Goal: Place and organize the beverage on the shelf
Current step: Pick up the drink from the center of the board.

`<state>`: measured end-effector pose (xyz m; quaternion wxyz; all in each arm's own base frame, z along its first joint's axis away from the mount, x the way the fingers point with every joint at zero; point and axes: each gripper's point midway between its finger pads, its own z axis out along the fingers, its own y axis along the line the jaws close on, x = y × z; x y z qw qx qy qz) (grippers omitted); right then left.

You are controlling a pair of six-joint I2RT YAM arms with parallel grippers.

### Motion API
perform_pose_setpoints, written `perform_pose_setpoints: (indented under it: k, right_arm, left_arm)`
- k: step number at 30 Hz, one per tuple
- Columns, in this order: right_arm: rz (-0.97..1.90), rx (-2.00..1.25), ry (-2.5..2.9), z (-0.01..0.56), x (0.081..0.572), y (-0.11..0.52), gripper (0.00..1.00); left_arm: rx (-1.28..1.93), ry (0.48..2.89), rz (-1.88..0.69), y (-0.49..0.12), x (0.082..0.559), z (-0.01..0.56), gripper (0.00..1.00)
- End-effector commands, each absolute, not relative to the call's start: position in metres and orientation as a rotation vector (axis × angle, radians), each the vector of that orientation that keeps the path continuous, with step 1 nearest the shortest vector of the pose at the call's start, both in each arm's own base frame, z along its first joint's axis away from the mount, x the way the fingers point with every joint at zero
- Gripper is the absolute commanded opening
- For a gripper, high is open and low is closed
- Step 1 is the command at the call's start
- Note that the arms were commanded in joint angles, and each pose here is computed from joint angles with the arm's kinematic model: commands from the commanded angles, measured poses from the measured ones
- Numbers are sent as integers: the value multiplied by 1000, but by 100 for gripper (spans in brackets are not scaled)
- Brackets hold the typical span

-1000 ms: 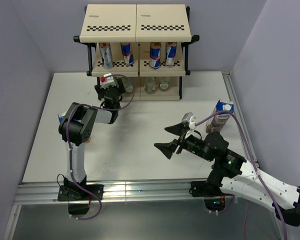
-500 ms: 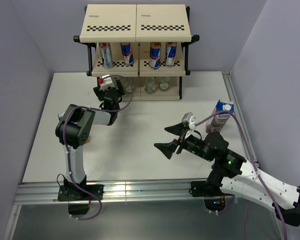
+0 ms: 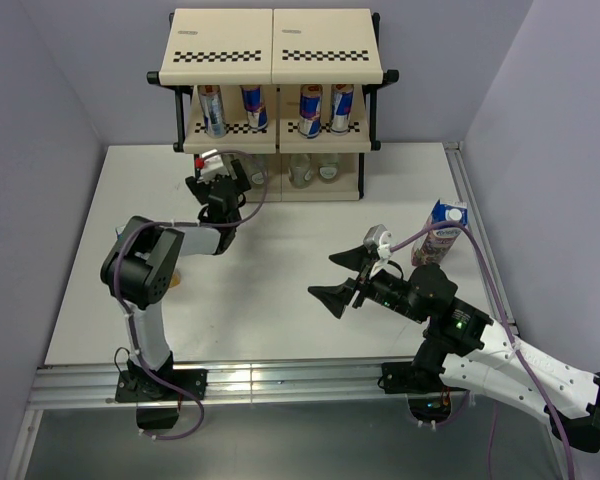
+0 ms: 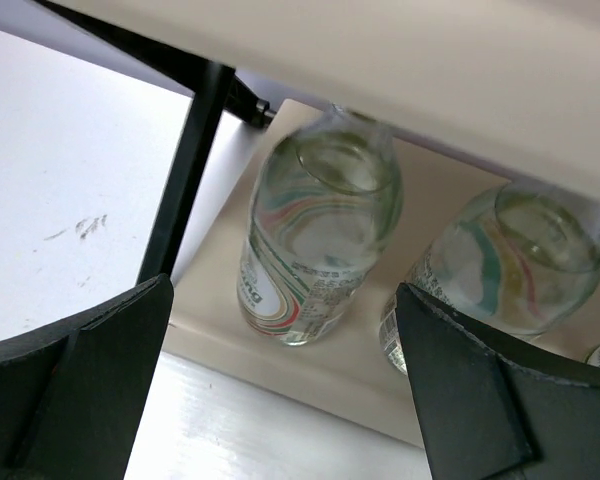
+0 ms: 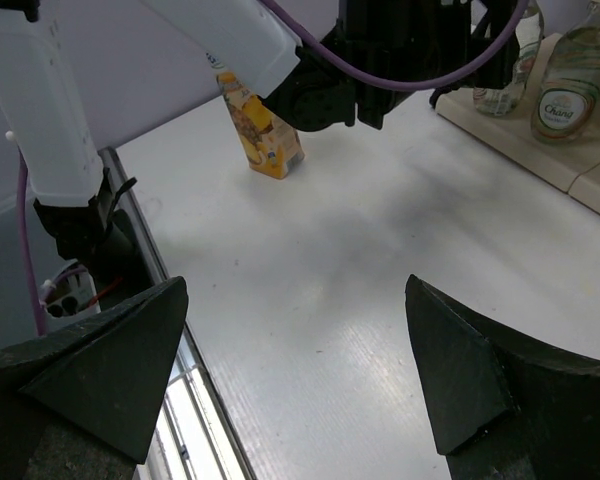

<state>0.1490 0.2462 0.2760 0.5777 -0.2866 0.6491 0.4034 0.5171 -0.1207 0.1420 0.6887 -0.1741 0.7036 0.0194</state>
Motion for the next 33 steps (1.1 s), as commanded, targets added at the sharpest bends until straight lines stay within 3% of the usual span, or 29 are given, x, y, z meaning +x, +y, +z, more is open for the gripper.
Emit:
perform_pose_setpoints:
  k: [1, 6, 8, 14, 15, 22, 29, 33]
  right_arm:
    - [921, -658, 1483, 282, 154, 245, 96]
    - [893, -603, 1510, 283, 162, 241, 96]
    - [888, -578, 1514, 285, 164, 239, 97]
    - [808, -374, 1596, 281, 186, 221, 100]
    - [795, -347, 1607, 284, 189, 219, 100]
    - [866, -335, 1653, 276, 193, 242, 100]
    - [951, -348, 1696, 280, 199, 276, 100]
    - [666, 7, 1743, 275, 234, 217, 100]
  left_arm:
    - [-470, 1541, 27, -116, 503, 167, 99]
    - [-511, 1678, 44, -120, 470, 174, 99]
    - [-528, 1711, -74, -139, 462, 195, 99]
    - [-699, 1794, -23, -139, 406, 224, 100]
    - [-691, 1898, 79, -128, 384, 209, 99]
    - [-822, 1876, 264, -100, 305, 263, 100]
    - [-836, 1890, 203, -69, 252, 270, 99]
    - [-797, 1923, 94, -59, 231, 269, 99]
